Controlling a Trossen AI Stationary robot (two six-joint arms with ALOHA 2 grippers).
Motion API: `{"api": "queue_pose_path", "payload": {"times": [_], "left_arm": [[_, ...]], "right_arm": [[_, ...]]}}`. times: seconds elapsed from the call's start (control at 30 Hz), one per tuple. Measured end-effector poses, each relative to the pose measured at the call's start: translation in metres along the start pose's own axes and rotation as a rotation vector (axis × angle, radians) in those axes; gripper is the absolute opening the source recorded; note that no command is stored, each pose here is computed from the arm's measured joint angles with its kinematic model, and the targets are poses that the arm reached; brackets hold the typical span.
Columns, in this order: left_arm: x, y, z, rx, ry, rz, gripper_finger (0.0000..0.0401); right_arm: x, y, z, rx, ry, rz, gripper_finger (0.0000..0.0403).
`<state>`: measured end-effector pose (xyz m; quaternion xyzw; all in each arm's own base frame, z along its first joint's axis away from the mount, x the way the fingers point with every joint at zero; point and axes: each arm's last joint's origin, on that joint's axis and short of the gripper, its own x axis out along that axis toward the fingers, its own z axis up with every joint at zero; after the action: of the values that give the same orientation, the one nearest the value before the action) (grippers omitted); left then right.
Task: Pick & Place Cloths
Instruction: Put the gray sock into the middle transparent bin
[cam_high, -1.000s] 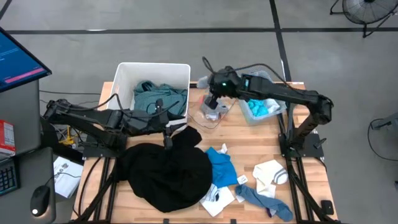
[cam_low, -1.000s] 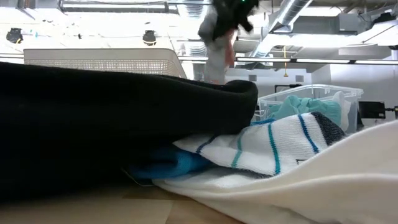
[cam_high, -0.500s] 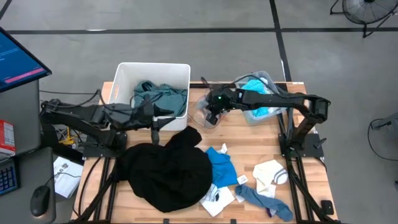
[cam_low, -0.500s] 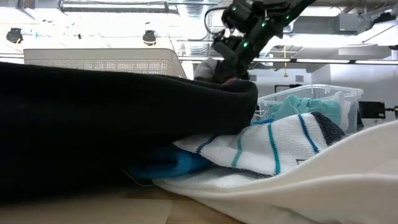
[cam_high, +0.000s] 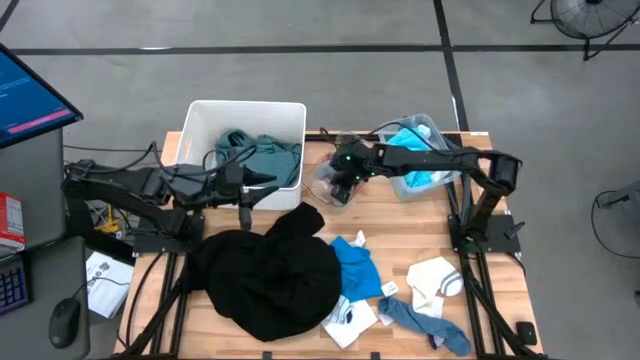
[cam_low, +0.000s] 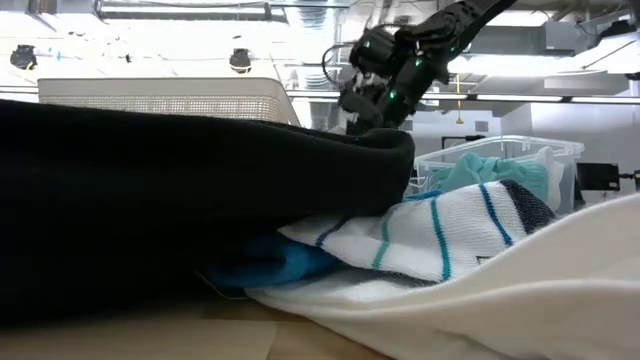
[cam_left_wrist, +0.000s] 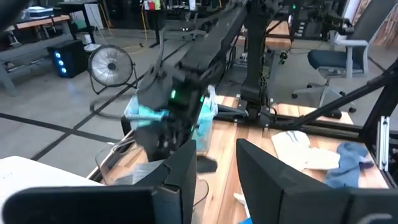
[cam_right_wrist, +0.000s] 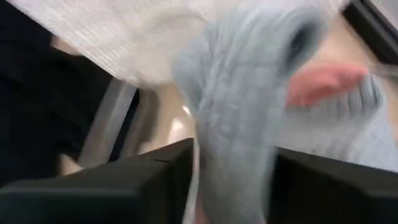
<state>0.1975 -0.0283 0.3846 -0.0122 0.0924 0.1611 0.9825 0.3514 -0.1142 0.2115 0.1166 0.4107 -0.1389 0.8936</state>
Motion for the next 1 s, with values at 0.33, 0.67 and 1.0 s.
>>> {"api": "queue_pose_path", "payload": {"times": [0.33, 0.67, 1.0], "left_arm": [[0.001, 0.000, -0.001, 0.006, 0.006, 0.000, 0.0099], [0.001, 0.000, -0.001, -0.002, 0.006, 0.000, 0.0099], [0.001, 0.000, -0.002, -0.005, 0.006, 0.000, 0.0099]], "right_arm": [[-0.061, 0.010, 0.012, 0.017, -0.101, 0.022, 0.0277], [-0.084, 0.013, 0.030, 0.094, -0.325, -0.038, 0.0147], [-0.010, 0.012, 0.024, 0.097, -0.240, 0.085, 0.0025]]}}
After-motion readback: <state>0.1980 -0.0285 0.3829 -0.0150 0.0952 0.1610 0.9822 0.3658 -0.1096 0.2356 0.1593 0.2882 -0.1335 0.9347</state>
